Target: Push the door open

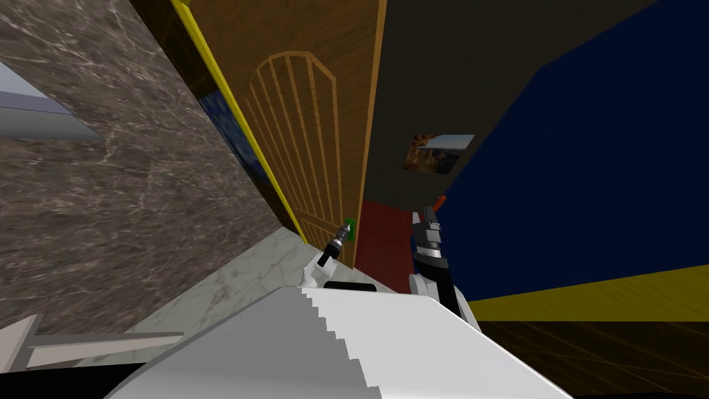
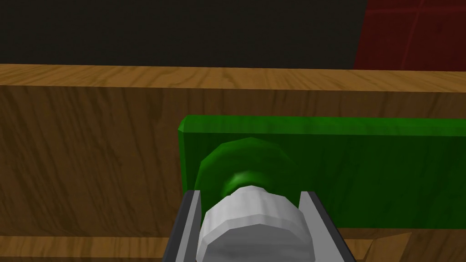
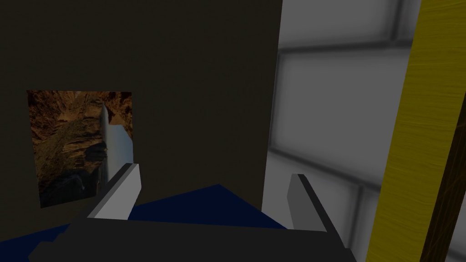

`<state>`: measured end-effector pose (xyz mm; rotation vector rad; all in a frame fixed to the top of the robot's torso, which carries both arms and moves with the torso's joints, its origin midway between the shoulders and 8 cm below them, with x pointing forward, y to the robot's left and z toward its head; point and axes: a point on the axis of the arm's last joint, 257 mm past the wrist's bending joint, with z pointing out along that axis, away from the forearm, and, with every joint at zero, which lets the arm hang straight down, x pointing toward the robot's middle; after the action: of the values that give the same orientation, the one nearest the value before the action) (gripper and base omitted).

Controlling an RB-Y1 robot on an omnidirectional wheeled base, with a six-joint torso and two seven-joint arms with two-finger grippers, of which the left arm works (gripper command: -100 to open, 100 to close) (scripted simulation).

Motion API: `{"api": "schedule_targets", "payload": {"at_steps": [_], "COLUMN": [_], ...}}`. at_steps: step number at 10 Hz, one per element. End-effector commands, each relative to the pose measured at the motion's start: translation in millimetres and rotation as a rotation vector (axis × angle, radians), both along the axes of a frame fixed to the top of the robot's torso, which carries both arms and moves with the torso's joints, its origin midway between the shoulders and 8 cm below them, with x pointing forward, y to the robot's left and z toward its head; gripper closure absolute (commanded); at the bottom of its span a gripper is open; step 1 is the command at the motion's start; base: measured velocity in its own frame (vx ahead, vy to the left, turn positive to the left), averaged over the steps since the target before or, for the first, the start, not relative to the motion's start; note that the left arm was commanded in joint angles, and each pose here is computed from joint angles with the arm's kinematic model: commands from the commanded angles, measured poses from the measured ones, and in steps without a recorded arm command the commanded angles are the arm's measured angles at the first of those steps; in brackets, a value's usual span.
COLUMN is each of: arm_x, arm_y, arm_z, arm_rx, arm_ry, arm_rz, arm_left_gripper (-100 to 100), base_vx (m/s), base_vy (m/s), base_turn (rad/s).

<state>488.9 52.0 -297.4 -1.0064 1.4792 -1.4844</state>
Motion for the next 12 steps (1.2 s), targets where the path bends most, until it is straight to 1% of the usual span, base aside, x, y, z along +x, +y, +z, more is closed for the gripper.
{"api": "schedule_targets", "payload": {"at_steps": [1, 2, 4, 5, 7, 8, 12], "arm_x": [5.3, 6.7, 12.7, 14.3, 17.9, 21.5, 28.9], "arm_y": [9.8, 12.8, 26.6, 30.5, 38.8, 47.4, 65.3], "arm_z": [2.9, 2.7, 1.8, 1.6, 1.4, 1.2, 1.2], "arm_rx": [0.006, 0.009, 0.019, 0.021, 0.026, 0.031, 0.038], "arm_ry": [-0.008, -0.009, -0.01, -0.01, -0.011, -0.012, -0.013], "arm_rz": [0.016, 0.021, 0.046, 0.053, 0.069, 0.086, 0.122], "arm_left_gripper": [100, 100, 100, 100, 100, 100, 100], "base_vx": [0.125, 0.142, 0.179, 0.148, 0.116, 0.14, 0.1], "base_vy": [-0.099, -0.113, -0.102, -0.144, -0.124, -0.11, -0.105], "base_turn": [0.046, 0.063, 0.036, 0.057, 0.056, 0.049, 0.056]}}
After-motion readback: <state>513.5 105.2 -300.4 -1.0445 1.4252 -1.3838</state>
